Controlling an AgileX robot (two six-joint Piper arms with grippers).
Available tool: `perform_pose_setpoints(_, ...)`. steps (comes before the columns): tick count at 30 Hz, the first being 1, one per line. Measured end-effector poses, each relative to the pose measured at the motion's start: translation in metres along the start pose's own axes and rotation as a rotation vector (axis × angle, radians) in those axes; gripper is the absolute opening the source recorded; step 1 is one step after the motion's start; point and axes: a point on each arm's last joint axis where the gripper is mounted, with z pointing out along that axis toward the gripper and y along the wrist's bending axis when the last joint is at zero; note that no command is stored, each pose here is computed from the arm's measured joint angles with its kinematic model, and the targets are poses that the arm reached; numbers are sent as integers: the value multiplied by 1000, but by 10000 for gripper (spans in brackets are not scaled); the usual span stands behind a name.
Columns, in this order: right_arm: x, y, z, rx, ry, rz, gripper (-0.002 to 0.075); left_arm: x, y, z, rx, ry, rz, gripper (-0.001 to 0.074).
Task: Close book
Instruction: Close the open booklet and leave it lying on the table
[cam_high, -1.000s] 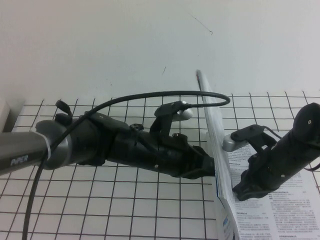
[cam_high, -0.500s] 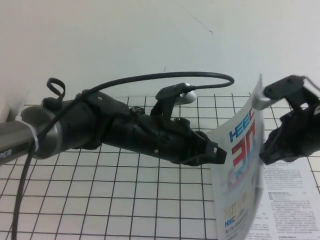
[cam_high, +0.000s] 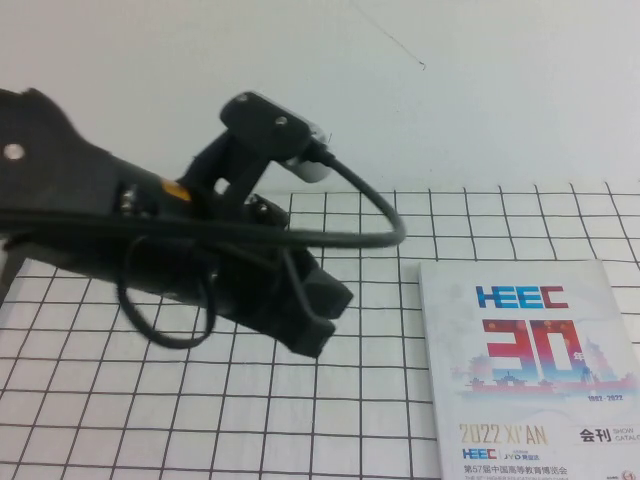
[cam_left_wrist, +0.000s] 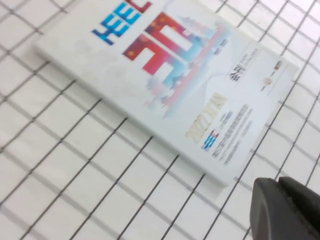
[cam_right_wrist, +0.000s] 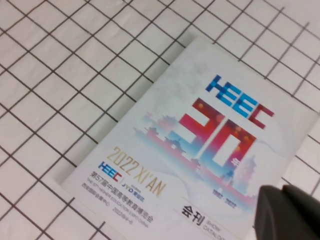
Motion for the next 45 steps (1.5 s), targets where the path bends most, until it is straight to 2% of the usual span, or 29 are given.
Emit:
perform_pose_setpoints(8, 64, 18, -53, 132, -150, 24, -3, 16, -32, -85, -196, -121, 64, -4)
perform_pose_setpoints(13, 95, 25, -66, 205, -277, 8, -3, 47, -42, -109, -280, -186, 65, -4)
perform_pose_setpoints(18, 108, 25, -48, 250, -324, -13, -3, 73, -33, -97, -346, -278, 58, -4)
perform_pose_setpoints(23, 116, 25, -30, 250, -308, -20, -3, 83, -20, -80, -398, -371, 37, -4)
perform_pose_setpoints(28, 118, 27, -26, 223, -303, 0, -3, 79, -14, -74, -425, -428, 37, -4)
perform_pose_setpoints(45, 117, 28, -26, 207, -315, 19, -3, 78, -11, -71, -427, -424, 34, -4)
